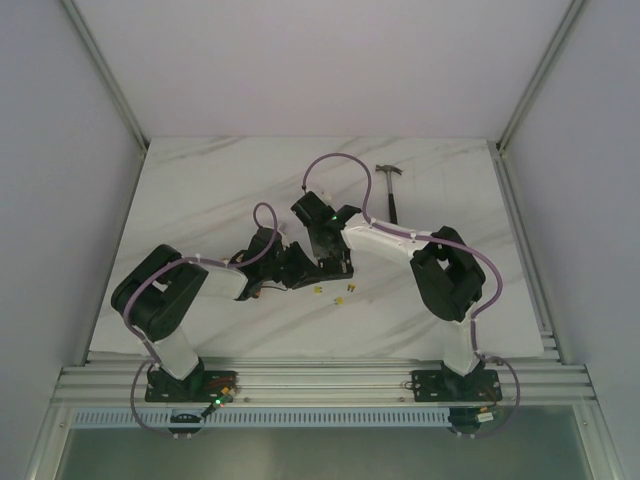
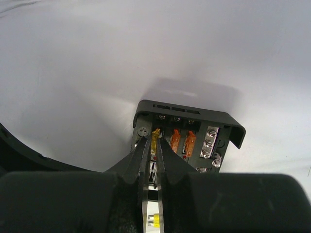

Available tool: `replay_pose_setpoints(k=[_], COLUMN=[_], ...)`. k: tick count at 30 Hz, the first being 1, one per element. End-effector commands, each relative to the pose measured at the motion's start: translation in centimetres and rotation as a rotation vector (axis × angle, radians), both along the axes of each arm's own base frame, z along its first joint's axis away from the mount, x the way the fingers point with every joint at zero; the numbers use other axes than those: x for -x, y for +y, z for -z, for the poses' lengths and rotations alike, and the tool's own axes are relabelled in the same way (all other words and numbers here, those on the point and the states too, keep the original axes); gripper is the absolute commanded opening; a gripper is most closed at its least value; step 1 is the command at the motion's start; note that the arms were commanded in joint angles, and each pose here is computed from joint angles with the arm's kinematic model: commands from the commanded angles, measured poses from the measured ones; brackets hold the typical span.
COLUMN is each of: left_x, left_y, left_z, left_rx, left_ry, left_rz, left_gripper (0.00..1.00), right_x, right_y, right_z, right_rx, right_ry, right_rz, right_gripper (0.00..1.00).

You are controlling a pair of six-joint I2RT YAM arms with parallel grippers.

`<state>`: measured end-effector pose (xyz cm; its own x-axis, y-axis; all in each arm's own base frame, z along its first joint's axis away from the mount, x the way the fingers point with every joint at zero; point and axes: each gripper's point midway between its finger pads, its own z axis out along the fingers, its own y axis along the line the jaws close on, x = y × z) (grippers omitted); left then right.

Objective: Snap on the fuse box

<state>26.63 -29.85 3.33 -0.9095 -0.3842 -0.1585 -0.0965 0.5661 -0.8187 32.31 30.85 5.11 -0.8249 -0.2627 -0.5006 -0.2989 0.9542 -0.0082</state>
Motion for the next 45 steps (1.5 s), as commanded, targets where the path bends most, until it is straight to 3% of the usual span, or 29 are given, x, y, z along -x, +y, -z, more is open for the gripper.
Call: replay_pose_setpoints(k=[1,45], left_x=[0.1,0.7], left_y=[-0.4,0.0], left_z=[0.1,1.5], left_rx=[0.002,-0.030], left_ry=[0.000,0.050], left_rz=[0.012,-0.003], left_gripper=[0.38,0.34], right_x=[-0.6,-0.7], right_y=[-0.2,-2.7], right_z=[-0.3,0.1], right_rx=[0.028,-0.117], right_ry=[-0.018,0.024], right_rz=[0.010,0.096], right_gripper=[0.12,0.13])
